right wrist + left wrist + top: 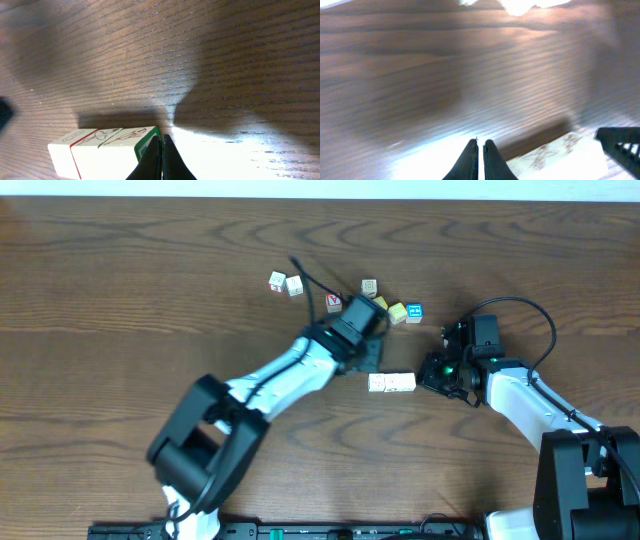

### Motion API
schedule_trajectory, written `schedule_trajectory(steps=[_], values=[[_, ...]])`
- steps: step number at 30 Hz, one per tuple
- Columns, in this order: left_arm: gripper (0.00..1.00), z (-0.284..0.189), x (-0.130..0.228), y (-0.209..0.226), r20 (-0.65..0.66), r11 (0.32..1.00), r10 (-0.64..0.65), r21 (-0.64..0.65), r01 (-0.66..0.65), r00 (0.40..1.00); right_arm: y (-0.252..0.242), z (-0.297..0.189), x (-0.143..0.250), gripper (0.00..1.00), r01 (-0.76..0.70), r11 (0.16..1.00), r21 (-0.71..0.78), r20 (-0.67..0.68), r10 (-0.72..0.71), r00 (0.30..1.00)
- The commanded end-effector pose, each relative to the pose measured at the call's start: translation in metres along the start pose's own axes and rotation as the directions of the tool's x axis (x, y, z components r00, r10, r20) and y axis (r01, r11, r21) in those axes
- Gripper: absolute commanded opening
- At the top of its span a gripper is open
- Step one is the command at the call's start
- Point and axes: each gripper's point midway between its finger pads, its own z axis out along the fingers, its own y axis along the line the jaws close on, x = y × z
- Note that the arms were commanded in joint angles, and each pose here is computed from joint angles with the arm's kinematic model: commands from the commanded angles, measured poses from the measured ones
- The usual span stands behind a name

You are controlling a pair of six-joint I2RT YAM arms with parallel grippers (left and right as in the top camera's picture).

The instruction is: Lift 3 blocks

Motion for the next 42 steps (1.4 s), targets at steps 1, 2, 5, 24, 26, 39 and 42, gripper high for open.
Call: schedule_trajectory(steps=[1,2,5,24,26,39,42], values=[[0.07,-0.032,-0.014,0.025,0.025,0.993,-0.114,-0.027,0.114,0.993,0.0,0.002,0.004,0.01,-0.001,1.0,0.004,-0.01,0.001,1.0],[0.07,-0.04,-0.014,0.034,0.019,0.989,-0.138,-0.042,0.139,0.99,0.0,0.002,0.004,0.01,-0.001,1.0,0.004,-0.01,0.001,1.0],[0.07,-0.064,-0.011,0.06,-0.012,0.977,-0.204,-0.068,0.203,0.979,0.0,0.002,0.004,0.01,-0.001,1.0,0.004,-0.01,0.001,1.0],[0.07,-0.036,0.071,0.033,-0.337,0.942,-0.21,0.182,0.283,0.918,0.001,0.002,0.006,0.01,-0.003,1.0,-0.001,-0.018,0.003,1.0],[0.07,-0.03,0.073,0.031,-0.338,0.939,-0.217,0.183,0.29,0.916,0.001,0.002,0.007,0.01,-0.006,1.0,-0.002,-0.025,0.006,1.0],[0.07,-0.01,0.081,0.017,-0.366,0.935,-0.186,0.22,0.279,0.912,0.003,0.002,0.014,0.01,0.017,1.0,-0.018,-0.054,-0.018,0.998],[0.07,-0.009,0.078,0.014,-0.362,0.929,-0.179,0.243,0.278,0.915,0.007,0.002,0.013,0.01,0.052,0.998,-0.045,-0.054,-0.054,0.997]])
